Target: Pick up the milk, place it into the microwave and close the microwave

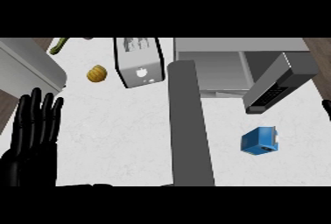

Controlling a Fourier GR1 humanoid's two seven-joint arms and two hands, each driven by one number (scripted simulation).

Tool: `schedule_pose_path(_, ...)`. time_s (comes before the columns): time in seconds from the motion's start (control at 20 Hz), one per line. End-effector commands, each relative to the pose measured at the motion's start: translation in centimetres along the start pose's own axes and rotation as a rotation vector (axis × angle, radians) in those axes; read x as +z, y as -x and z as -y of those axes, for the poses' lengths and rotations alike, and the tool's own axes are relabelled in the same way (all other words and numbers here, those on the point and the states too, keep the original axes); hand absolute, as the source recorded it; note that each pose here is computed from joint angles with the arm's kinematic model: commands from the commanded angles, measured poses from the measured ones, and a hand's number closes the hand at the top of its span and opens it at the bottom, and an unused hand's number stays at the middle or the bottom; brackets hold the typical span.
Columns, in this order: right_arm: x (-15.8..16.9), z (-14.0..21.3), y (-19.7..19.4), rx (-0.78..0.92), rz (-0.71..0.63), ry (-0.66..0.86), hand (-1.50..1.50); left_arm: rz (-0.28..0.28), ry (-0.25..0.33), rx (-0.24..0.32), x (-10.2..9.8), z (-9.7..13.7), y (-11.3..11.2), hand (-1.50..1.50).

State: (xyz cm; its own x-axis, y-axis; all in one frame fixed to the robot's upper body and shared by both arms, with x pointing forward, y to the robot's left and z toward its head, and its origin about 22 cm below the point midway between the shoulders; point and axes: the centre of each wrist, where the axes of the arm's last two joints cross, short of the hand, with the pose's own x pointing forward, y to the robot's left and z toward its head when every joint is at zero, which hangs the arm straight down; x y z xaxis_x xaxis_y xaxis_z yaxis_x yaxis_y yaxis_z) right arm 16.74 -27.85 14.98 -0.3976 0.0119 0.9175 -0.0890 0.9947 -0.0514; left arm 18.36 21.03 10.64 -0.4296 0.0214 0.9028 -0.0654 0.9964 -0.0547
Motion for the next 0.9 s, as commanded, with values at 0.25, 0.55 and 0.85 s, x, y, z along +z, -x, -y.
schedule_pose_path(0.25, 2.5, 2.1, -1.9, 0.025, -0.038, 0.007, -1.50, -0.023, -0.025, 0.043, 5.4, -2.1, -2.1, -1.50)
schedule_pose_path(0.55, 2.8, 0.1, -1.5, 0.071, -0.041, 0.015, -1.50, -0.019, -0.023, 0.047, 7.6, -3.1, -2.7, -1.50)
schedule_pose_path(0.85, 3.1, 0.1, 0.8, 0.118, -0.072, 0.038, -1.50, -0.039, -0.039, 0.021, 10.8, -2.8, -2.6, -1.50)
